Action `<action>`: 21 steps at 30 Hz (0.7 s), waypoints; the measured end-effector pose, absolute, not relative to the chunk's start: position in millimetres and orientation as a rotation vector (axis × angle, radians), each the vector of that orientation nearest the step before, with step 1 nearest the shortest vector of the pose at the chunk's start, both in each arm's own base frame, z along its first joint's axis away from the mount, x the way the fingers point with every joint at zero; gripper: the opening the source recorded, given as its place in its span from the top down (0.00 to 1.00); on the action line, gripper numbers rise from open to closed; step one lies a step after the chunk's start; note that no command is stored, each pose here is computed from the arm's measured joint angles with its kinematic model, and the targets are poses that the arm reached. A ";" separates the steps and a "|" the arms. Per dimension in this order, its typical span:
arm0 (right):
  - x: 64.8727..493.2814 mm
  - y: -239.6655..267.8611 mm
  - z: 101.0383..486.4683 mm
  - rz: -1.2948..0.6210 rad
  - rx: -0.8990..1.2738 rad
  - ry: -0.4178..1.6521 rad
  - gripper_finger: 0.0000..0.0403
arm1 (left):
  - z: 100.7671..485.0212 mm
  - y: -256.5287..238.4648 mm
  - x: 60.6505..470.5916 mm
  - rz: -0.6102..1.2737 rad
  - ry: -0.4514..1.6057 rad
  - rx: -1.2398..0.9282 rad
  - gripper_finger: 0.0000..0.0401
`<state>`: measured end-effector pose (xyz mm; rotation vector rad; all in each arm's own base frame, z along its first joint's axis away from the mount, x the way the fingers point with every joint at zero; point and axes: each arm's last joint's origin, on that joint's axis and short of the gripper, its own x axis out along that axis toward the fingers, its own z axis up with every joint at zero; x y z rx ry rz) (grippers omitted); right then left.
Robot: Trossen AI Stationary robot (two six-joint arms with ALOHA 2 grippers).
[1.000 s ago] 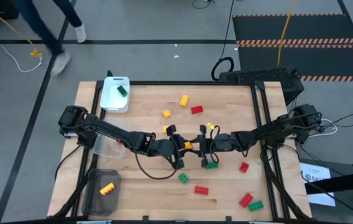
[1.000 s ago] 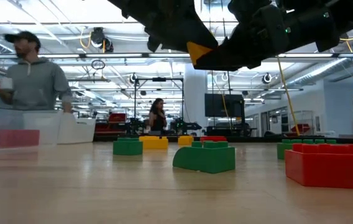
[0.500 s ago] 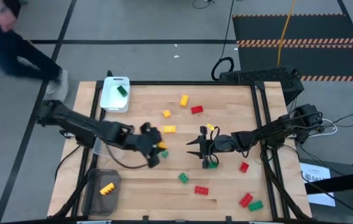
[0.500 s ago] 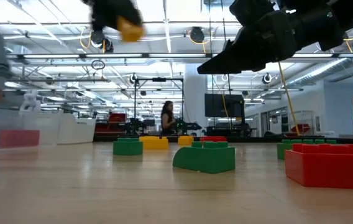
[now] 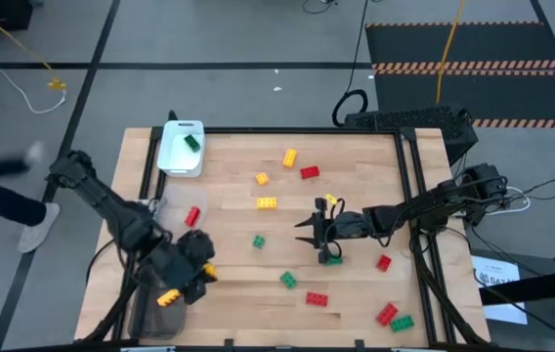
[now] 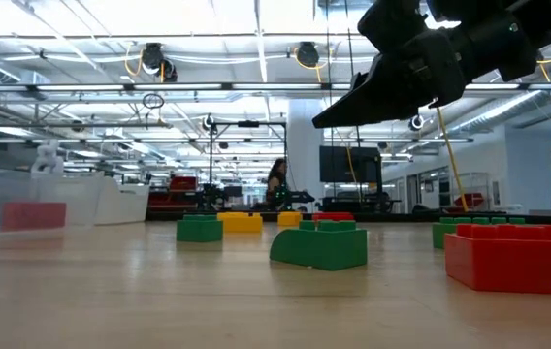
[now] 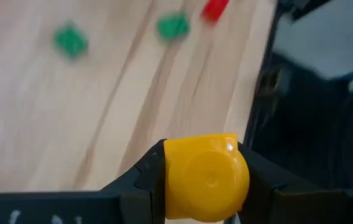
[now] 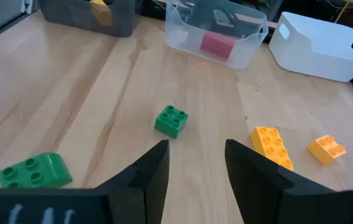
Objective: Sort & place blocks by color
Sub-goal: Put the yellow game piece into the black bin
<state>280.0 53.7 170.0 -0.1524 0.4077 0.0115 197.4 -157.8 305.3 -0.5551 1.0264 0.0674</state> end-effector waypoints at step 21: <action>279.3 53.6 168.6 0.006 -0.125 0.424 0.63 | 249.3 -229.7 118.3 0.234 1.503 -0.331 0.68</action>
